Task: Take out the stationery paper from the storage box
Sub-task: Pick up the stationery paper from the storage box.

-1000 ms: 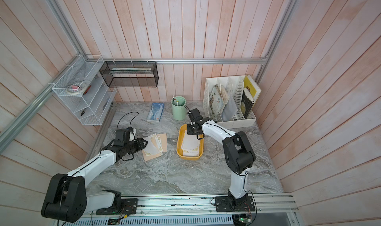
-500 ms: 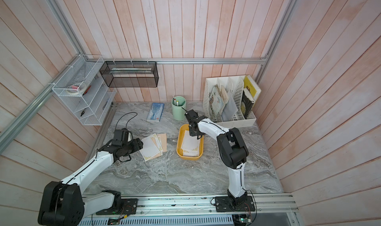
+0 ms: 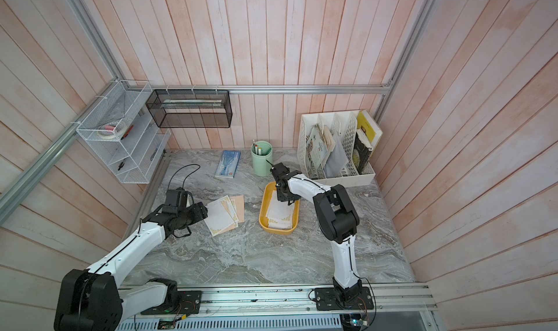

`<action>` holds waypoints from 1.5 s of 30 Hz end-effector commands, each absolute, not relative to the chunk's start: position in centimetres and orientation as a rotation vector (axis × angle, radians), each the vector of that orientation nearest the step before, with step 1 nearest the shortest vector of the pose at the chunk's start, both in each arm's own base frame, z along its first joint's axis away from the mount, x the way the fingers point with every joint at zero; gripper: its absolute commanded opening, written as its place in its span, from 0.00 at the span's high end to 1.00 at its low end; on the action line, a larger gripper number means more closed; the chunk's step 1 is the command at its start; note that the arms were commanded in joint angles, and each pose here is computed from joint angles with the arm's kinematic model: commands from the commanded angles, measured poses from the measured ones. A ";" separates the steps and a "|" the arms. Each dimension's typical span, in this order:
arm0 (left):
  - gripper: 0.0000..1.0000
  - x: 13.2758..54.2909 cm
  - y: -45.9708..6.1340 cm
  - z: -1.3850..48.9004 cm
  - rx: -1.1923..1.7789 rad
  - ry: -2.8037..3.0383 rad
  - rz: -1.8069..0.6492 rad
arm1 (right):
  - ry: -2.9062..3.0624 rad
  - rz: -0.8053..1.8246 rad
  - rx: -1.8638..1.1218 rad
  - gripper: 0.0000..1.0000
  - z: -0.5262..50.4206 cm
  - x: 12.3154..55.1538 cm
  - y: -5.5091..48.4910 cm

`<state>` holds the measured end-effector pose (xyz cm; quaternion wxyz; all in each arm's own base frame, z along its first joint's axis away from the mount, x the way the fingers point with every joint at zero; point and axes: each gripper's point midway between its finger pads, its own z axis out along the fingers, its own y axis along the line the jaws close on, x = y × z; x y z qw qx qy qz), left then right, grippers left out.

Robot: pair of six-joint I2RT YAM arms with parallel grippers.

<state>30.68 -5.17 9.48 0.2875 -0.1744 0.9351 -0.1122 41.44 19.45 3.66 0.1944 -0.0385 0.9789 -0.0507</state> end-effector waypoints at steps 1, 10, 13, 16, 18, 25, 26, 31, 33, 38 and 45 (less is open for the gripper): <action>0.24 31.0 -5.0 10.1 -0.470 2.484 -0.293 | 2.772 -0.118 -0.080 0.62 2.6 41.7 19.7; 0.24 31.0 -5.0 9.9 -0.463 2.486 -0.291 | 2.802 -0.107 -0.079 0.75 1.6 41.5 19.9; 0.24 31.1 -5.0 9.9 -0.464 2.484 -0.292 | 2.789 -0.108 -0.074 0.86 2.1 41.6 19.8; 0.24 31.2 -5.1 9.7 -0.464 2.488 -0.298 | 2.779 -0.109 -0.072 0.97 2.6 41.8 19.8; 0.24 31.1 -5.2 9.7 -0.462 2.491 -0.299 | 2.776 -0.119 -0.072 1.00 2.9 41.8 19.7; 0.23 31.5 -5.7 10.4 -0.445 2.472 -0.338 | 2.700 -0.131 -0.083 1.00 6.0 42.2 20.2; 0.24 31.7 -6.0 10.6 -0.434 2.462 -0.360 | 2.682 -0.133 -0.088 1.00 6.8 42.3 20.4; 0.24 32.9 -9.1 12.7 -0.331 2.367 -0.600 | 2.597 -0.093 -0.095 1.00 11.0 42.4 21.2; 0.24 33.3 -10.5 13.7 -0.296 2.314 -0.715 | 2.570 -0.075 -0.093 1.00 12.3 42.3 21.3; 0.24 33.8 -14.6 16.2 -0.153 2.184 -1.046 | 2.505 -0.009 -0.098 1.00 15.8 41.6 21.9; 0.24 33.2 -18.6 20.1 0.058 1.932 -1.463 | 2.387 0.147 -0.103 1.00 21.2 40.6 22.8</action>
